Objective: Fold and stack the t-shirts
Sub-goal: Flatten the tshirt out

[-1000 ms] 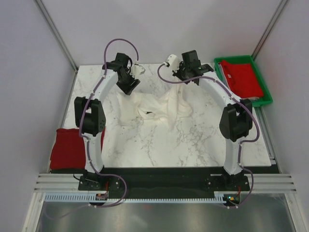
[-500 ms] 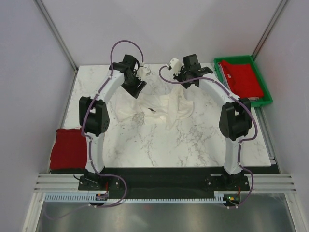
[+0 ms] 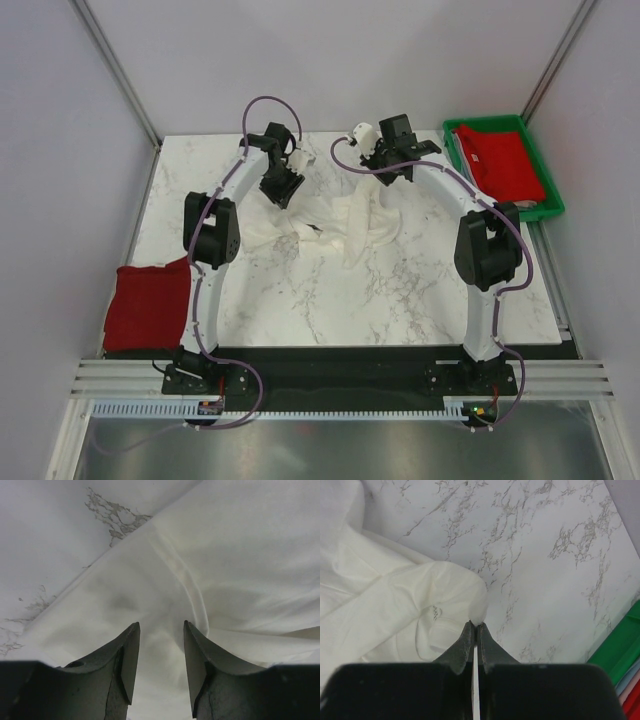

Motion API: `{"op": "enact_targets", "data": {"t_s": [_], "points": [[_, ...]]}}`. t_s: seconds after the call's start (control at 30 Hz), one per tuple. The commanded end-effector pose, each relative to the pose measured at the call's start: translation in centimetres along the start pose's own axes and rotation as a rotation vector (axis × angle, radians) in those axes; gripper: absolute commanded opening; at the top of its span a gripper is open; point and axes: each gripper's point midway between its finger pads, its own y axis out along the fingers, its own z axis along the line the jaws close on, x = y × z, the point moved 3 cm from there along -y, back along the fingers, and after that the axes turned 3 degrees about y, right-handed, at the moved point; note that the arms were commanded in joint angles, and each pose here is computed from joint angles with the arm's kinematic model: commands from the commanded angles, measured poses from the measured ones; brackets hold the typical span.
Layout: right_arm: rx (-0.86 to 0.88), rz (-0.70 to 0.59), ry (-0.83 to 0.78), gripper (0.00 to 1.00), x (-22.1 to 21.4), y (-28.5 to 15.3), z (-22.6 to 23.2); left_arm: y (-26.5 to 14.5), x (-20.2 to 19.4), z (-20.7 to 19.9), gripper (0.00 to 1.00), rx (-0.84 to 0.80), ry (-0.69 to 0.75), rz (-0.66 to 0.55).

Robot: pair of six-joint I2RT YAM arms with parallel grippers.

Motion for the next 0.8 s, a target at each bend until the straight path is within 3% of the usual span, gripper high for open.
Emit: {"op": "enact_targets", "data": {"t_s": [0.0, 0.27, 0.63, 0.77], "points": [[-0.019, -0.065, 0.018, 0.0, 1.6, -1.3, -0.7, -0.7, 1.2, -0.3, 0.47, -0.012, -0.029, -0.035], [-0.017, -0.057, 0.019, 0.0, 1.2, -1.4, -0.6, -5.0, 3.8, -1.3, 0.51, -0.002, -0.029, -0.153], [-0.018, -0.058, 0.012, 0.0, 1.3, -1.4, -0.6, -1.6, 1.1, -3.0, 0.46, -0.05, -0.018, -0.019], [-0.021, -0.057, 0.013, 0.0, 1.2, -1.3, -0.7, -1.4, 1.0, -2.5, 0.36, -0.021, -0.02, -0.007]]}}
